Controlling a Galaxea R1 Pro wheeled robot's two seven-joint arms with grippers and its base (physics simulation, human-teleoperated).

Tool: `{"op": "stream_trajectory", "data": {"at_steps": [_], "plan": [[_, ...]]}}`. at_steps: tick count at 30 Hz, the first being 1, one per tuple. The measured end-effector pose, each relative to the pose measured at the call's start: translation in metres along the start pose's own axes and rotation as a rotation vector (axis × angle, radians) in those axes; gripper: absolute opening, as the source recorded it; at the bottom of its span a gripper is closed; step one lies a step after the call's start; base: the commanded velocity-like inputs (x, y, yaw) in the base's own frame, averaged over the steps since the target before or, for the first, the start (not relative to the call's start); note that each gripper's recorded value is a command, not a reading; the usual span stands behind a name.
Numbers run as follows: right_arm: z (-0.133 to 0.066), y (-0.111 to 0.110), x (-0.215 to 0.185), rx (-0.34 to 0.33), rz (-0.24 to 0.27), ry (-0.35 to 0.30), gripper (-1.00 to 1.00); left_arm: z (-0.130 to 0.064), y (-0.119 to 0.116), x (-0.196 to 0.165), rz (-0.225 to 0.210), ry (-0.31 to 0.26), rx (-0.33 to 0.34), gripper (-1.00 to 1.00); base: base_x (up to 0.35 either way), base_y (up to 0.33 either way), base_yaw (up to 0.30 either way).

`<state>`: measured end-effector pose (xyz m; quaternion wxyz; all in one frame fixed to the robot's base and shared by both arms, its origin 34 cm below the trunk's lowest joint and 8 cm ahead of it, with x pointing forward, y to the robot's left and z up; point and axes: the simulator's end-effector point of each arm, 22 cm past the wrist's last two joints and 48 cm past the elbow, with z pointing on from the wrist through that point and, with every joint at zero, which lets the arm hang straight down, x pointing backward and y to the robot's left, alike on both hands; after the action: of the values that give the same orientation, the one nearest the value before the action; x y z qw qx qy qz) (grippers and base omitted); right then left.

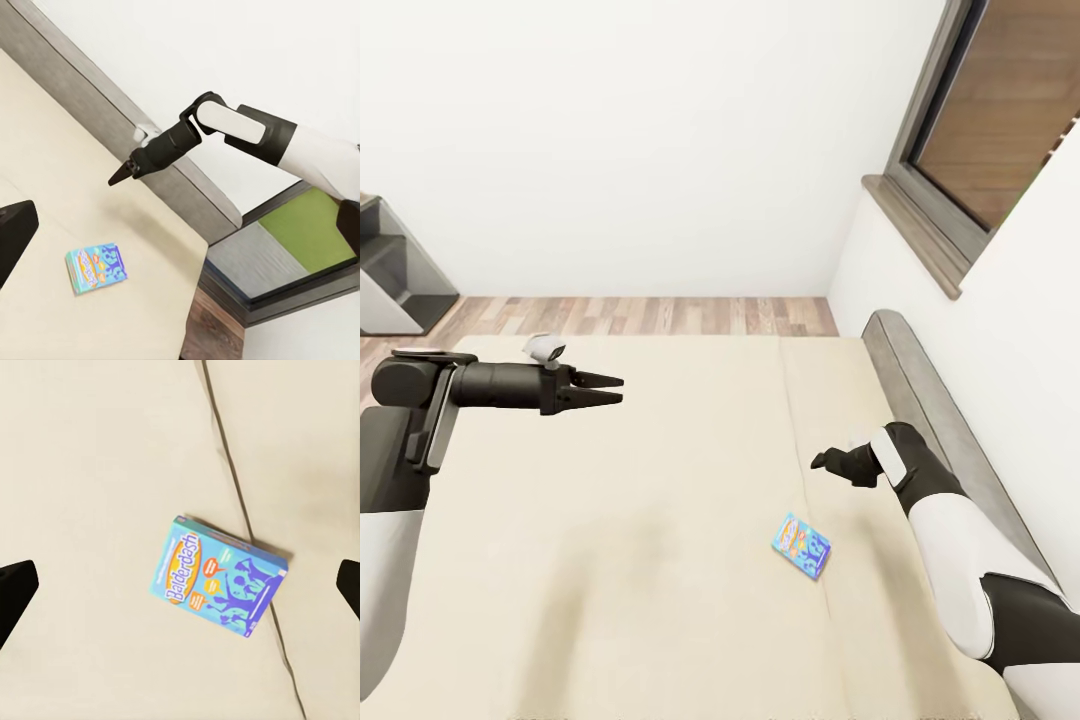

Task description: Put all the toys in the child's room - the three board games (two on the bed and one on the table), the two jigsaw puzzles on the table, and the tennis ball on the table - inside the toy box on the table in the child's room.

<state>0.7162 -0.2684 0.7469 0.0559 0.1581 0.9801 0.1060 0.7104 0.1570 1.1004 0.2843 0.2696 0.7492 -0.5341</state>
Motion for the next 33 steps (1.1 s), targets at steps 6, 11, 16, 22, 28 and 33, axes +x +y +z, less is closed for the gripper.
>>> {"op": "stream_trajectory", "data": {"at_steps": [6,11,16,22,28,33], "plan": [[0.005,-0.002,0.002,0.004,0.002,0.005,1.00,0.001,0.004,0.004,-0.009,0.003,0.000,1.00,0.000,0.000,0.000],[0.010,-0.004,0.004,0.007,0.002,0.010,1.00,0.002,0.009,0.007,-0.017,0.006,-0.001,1.00,0.000,0.000,0.000],[0.014,-0.006,0.005,0.011,0.004,0.014,1.00,0.003,0.012,0.010,-0.025,0.009,-0.001,1.00,0.000,0.000,0.000],[0.018,-0.011,0.006,0.017,0.008,0.021,1.00,0.005,0.017,0.014,-0.034,0.012,-0.002,1.00,0.000,0.000,0.000],[0.022,-0.020,0.007,0.027,0.015,0.025,1.00,0.006,0.022,0.018,-0.044,0.016,-0.003,1.00,0.000,0.000,0.000],[0.023,-0.028,0.005,0.036,0.023,0.028,1.00,0.007,0.026,0.021,-0.051,0.019,-0.004,1.00,0.000,0.000,0.000]]}}
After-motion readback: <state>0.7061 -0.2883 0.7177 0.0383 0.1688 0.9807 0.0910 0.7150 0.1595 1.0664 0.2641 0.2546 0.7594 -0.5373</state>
